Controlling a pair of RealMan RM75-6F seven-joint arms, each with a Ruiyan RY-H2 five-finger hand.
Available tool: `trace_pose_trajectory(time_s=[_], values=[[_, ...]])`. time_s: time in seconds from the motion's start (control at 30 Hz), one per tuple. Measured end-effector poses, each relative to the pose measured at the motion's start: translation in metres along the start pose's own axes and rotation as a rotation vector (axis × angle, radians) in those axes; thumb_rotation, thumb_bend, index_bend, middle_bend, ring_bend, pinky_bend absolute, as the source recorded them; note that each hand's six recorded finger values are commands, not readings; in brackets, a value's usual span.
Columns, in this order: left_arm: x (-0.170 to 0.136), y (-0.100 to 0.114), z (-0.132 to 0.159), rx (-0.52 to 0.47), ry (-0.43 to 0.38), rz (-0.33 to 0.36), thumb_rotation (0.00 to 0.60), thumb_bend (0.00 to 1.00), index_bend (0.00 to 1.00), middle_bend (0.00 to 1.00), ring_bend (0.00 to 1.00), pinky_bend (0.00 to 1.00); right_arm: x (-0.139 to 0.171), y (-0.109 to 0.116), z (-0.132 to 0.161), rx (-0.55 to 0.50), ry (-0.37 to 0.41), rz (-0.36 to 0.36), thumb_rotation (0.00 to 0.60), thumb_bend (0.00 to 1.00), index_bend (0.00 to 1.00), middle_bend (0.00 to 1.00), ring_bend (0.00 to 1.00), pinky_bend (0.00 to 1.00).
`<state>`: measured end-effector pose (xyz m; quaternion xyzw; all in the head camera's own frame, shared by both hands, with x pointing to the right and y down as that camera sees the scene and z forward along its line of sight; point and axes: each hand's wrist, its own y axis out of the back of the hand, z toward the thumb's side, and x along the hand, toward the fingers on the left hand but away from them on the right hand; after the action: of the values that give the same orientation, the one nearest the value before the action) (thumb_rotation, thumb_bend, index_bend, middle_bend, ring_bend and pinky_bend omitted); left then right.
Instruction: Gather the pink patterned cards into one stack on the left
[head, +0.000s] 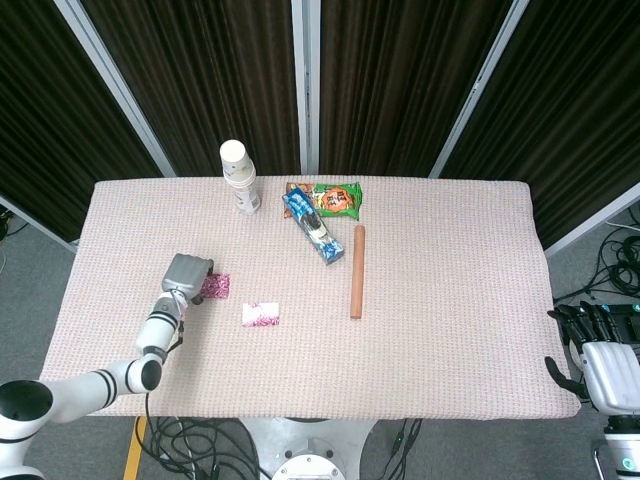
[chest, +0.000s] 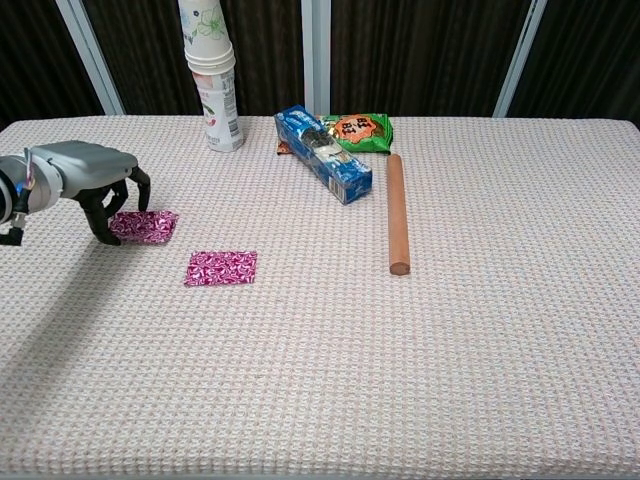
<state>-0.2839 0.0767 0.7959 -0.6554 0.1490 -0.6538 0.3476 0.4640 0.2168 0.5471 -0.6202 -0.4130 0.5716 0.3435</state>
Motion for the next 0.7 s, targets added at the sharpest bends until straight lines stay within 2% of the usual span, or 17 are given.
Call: trace_pose_trajectory(time_s=[0.23, 0.7], values=[[0.006, -0.002, -0.006, 0.031, -0.013, -0.023, 0.600, 0.23, 0.46, 0.80, 0.73, 0.91, 0.002, 0.000, -0.002, 0.001, -0.013, 0.000, 0.583, 0.24, 0.19, 0.14, 0.05, 0.03], [0.011, 0.003, -0.007, 0.022, -0.021, -0.031, 0.600, 0.23, 0.45, 0.80, 0.73, 0.91, 0.001, -0.002, -0.005, -0.002, -0.021, 0.005, 0.579, 0.24, 0.19, 0.14, 0.05, 0.03]])
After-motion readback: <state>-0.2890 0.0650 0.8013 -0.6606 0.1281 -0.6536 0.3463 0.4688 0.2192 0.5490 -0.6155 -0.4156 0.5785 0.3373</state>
